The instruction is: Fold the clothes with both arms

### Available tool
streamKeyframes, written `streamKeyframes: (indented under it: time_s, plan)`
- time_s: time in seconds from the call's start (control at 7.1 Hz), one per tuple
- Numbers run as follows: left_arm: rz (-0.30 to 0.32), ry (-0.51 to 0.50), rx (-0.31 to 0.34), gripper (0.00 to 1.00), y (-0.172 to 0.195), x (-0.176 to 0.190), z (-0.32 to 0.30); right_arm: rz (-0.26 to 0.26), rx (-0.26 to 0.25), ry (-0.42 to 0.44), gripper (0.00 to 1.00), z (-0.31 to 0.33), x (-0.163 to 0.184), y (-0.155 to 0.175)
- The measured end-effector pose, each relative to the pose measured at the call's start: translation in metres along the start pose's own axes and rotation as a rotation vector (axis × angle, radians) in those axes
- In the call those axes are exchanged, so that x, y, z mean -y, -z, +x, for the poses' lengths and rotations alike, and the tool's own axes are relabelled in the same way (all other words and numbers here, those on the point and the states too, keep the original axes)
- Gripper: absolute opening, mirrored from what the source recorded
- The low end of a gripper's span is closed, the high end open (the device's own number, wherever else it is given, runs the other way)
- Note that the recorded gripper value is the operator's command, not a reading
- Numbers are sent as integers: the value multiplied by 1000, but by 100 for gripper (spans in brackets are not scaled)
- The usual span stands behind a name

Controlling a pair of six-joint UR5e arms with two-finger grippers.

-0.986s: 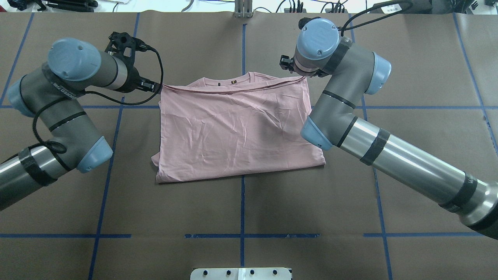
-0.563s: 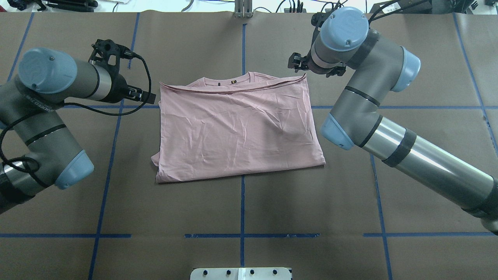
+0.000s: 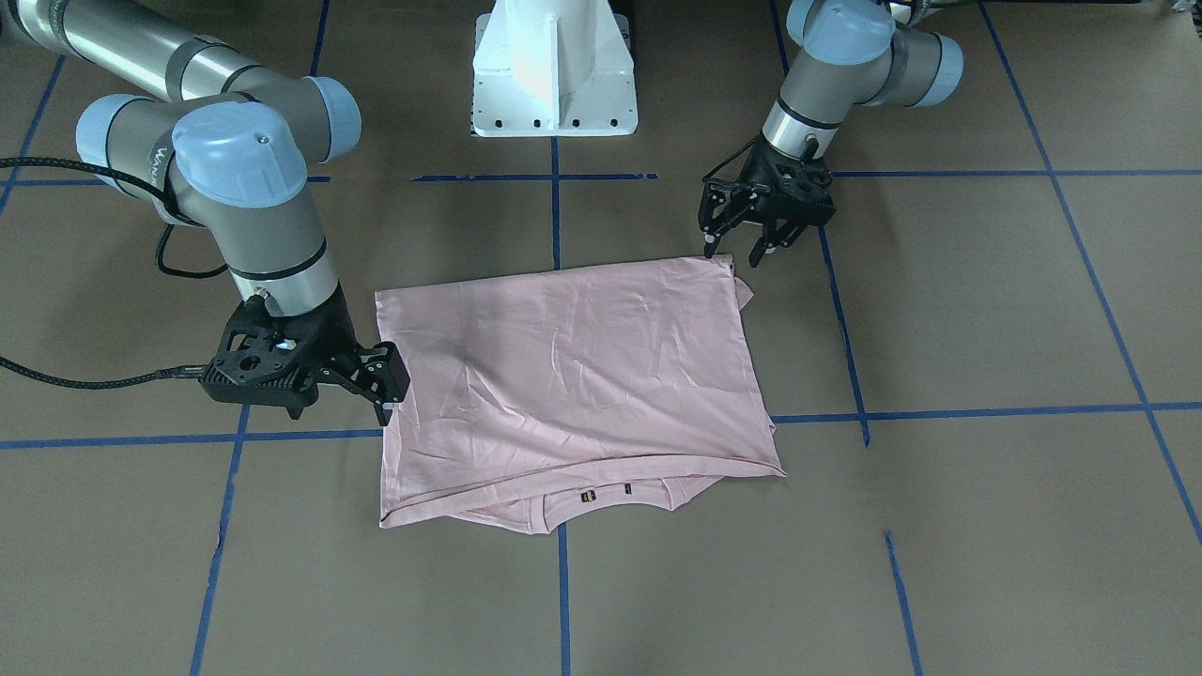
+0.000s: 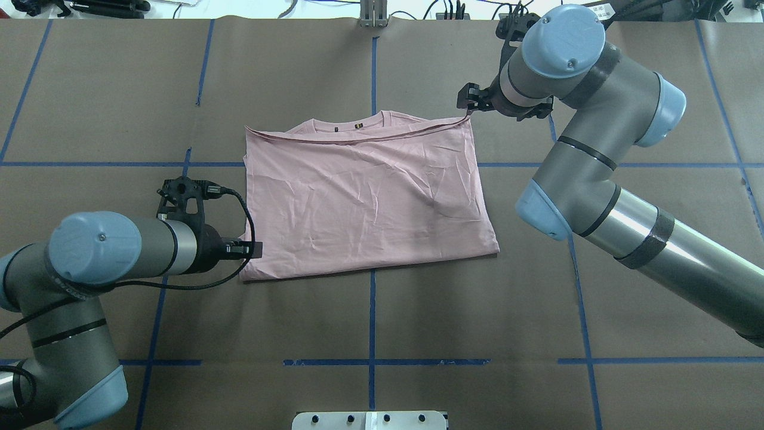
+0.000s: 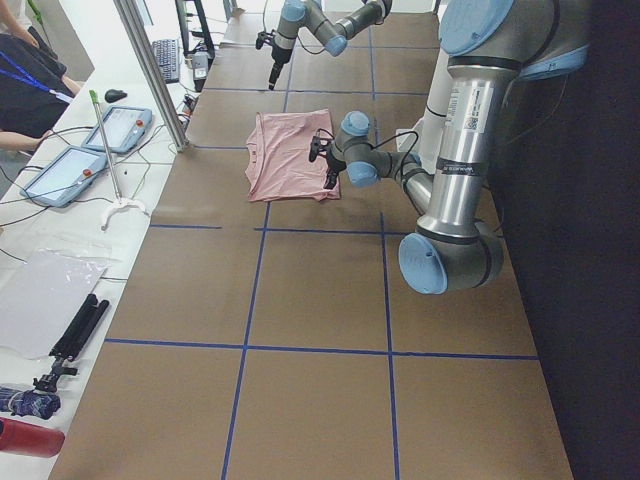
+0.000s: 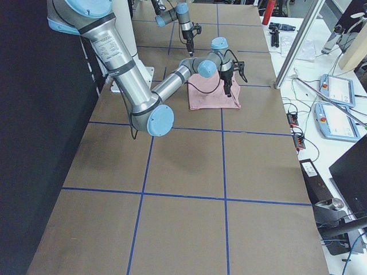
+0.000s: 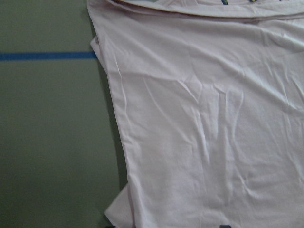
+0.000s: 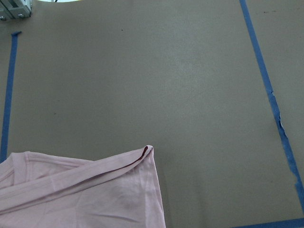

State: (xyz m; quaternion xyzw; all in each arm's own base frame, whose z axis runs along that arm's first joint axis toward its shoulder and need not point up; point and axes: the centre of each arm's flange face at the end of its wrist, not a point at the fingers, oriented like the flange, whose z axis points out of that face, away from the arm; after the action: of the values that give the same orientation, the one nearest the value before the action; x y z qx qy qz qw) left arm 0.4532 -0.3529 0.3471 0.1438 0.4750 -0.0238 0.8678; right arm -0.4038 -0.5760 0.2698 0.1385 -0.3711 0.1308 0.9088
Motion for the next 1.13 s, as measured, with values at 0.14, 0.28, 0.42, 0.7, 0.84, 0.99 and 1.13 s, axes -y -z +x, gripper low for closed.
streamKeyframes:
  time_s: [0.14,0.28,0.42,0.7,0.84,0.99,1.13]
  plan:
    - [-10,8,23,62,-15,-7,-2,0,0,0,100,0,0,0]
    - [-15,10,35,55,-25,-8,-3,0,1,1,100,0,0,0]
    - [-16,11,38,44,-28,-8,-2,0,0,0,100,0,0,0]
    - [-15,12,37,11,-28,-8,-1,1,0,-1,100,1,0,1]
    - [-15,12,38,0,-28,-9,-1,1,0,-1,100,1,0,1]
    - [-15,12,38,0,-28,-9,-1,1,0,-1,100,1,0,0]
    - [-15,11,39,0,-28,-9,-2,0,-1,0,100,1,0,0]
